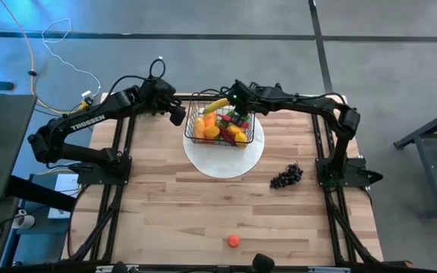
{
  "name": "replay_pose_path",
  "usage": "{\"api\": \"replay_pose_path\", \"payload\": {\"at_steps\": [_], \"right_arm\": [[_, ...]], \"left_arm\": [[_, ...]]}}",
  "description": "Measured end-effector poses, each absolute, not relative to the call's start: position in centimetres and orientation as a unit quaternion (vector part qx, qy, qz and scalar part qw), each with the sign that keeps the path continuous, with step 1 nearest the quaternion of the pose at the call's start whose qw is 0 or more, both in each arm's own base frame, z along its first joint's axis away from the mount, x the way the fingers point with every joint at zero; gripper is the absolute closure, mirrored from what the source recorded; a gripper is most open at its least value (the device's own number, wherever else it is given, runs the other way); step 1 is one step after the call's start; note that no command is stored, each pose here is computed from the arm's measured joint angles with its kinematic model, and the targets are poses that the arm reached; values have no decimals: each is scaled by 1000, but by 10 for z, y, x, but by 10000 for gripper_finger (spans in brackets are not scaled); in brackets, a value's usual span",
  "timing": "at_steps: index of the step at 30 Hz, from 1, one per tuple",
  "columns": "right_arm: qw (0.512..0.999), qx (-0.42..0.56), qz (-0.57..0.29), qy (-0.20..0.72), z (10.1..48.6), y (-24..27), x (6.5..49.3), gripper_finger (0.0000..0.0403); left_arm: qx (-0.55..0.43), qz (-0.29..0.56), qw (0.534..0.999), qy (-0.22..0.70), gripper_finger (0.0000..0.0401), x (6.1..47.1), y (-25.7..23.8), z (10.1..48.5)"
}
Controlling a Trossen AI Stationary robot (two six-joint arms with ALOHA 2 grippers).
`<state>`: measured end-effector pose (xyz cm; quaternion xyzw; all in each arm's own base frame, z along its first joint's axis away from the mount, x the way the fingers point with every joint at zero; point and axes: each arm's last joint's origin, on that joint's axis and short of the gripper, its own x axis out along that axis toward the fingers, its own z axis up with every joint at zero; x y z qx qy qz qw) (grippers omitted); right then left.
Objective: Build produce basket
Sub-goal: Put the banana into the wire basket, then put the orange into the wire basket
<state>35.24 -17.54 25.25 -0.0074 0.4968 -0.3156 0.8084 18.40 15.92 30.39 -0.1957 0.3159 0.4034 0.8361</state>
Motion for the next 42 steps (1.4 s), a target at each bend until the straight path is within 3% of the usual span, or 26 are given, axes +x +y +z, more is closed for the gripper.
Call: {"api": "replay_pose_path", "payload": {"at_steps": [13, 23, 27, 36, 42], "right_arm": [[789, 28, -337, 513, 244, -181, 347, 319], [777, 18, -355, 520, 244, -182, 345, 224], [771, 37, -363, 522, 247, -182, 343, 203], [761, 62, -371, 529, 275, -180, 341, 199], [770, 131, -319, 538, 296, -174, 339, 199]], "left_arm": [[-194, 400, 838, 317, 121, 185, 158, 304], [-193, 399, 838, 317, 121, 185, 158, 304], [-193, 399, 838, 317, 121, 185, 158, 304], [-208, 396, 839, 311, 121, 187, 156, 304], [-218, 363, 850, 314, 121, 191, 144, 305]]}}
